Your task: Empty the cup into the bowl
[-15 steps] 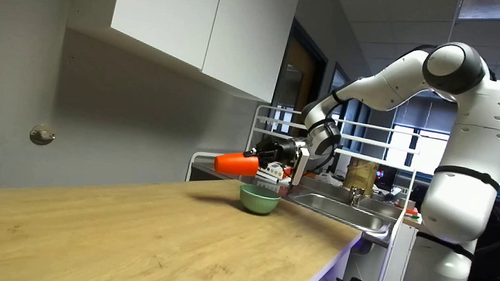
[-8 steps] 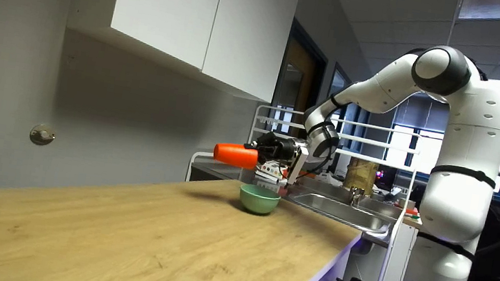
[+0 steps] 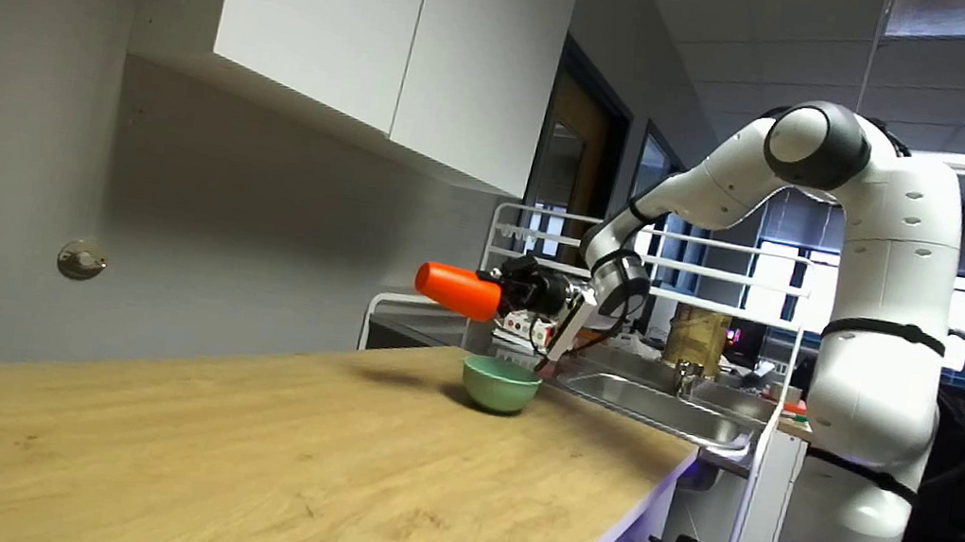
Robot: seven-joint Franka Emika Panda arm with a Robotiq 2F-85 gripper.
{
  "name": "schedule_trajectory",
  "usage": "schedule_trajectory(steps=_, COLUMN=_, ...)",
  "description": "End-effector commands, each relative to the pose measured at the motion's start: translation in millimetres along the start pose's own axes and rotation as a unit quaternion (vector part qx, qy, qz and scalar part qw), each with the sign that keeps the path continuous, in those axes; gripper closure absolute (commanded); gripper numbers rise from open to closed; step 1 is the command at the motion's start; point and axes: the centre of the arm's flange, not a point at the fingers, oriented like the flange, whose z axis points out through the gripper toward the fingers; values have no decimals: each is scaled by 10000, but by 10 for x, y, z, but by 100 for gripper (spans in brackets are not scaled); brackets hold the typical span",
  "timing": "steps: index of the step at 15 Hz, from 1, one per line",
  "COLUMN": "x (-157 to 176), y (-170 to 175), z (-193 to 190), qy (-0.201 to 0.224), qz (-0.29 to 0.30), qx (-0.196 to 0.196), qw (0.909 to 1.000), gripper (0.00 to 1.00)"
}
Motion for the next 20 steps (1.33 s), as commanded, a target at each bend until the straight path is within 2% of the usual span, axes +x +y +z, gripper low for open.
schedule_trajectory(steps=1, x=101, y=57, z=-40, qy=-5, qz=-69, qx=326, qw=9994, gripper=99)
schedule_trajectory(steps=8, x=100, y=149, z=-112, qy=20, qz=58, qx=725, qw=9973, gripper=99)
schedule_trajectory(steps=15, x=90, y=197, z=-174, qy=47, qz=179, qx=641, qw=9978, gripper=99)
schedule_trajectory(steps=20, x=120, y=242, z=-149, qy=-62, qz=191, qx=817, qw=9965, gripper=99)
